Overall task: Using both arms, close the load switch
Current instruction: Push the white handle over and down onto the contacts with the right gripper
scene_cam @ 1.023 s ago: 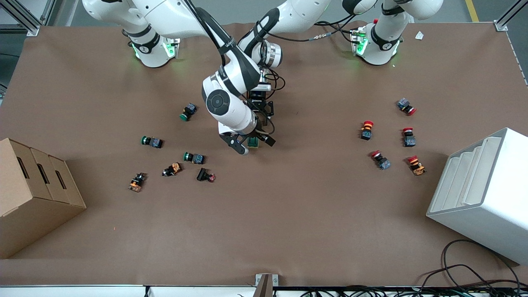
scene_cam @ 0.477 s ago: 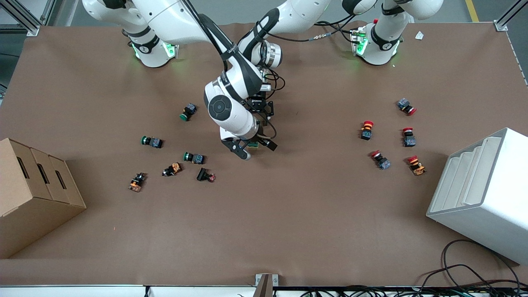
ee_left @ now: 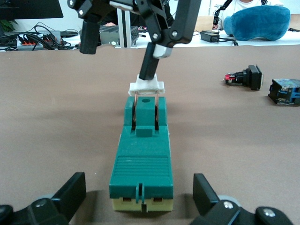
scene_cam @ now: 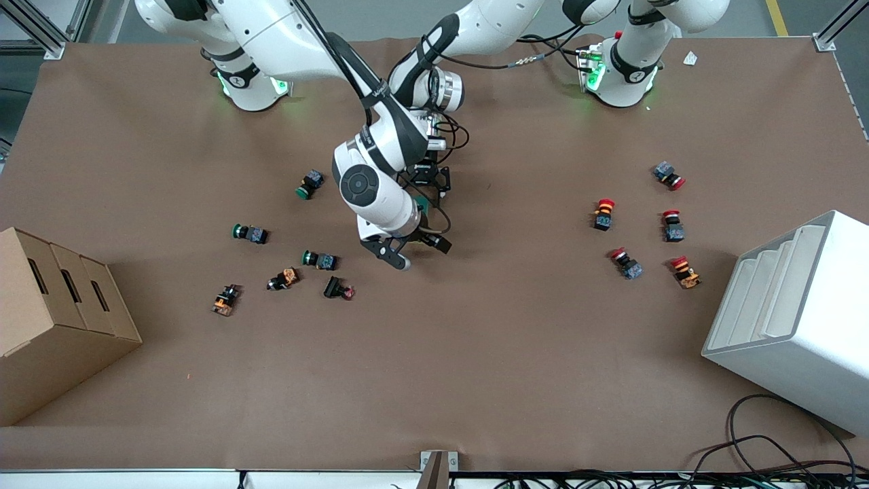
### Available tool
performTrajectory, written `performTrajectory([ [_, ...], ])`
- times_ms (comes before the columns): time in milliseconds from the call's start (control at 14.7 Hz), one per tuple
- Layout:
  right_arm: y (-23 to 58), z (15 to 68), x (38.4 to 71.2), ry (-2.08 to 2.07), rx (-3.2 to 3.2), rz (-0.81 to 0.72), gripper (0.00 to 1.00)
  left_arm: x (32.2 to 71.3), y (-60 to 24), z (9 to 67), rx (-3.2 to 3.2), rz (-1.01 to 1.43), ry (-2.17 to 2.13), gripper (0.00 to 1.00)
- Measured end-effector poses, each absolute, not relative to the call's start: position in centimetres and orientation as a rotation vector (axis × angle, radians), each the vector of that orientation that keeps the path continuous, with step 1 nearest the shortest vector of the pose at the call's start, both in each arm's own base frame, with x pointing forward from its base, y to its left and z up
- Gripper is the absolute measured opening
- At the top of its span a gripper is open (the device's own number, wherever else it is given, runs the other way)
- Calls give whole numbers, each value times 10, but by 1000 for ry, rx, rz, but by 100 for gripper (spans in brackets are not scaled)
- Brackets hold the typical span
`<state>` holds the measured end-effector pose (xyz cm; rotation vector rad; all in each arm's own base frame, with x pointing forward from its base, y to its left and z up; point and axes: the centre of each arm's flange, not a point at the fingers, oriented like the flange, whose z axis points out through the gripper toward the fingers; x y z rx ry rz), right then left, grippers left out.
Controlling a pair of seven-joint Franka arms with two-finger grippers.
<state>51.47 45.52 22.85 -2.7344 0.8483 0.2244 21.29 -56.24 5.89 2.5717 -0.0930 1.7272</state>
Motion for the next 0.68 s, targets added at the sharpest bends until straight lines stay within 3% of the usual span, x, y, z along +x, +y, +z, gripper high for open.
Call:
performTrajectory([
  [682, 435, 197, 536, 757, -2769, 137, 100, 214, -563, 59, 2572, 1729, -93, 100],
])
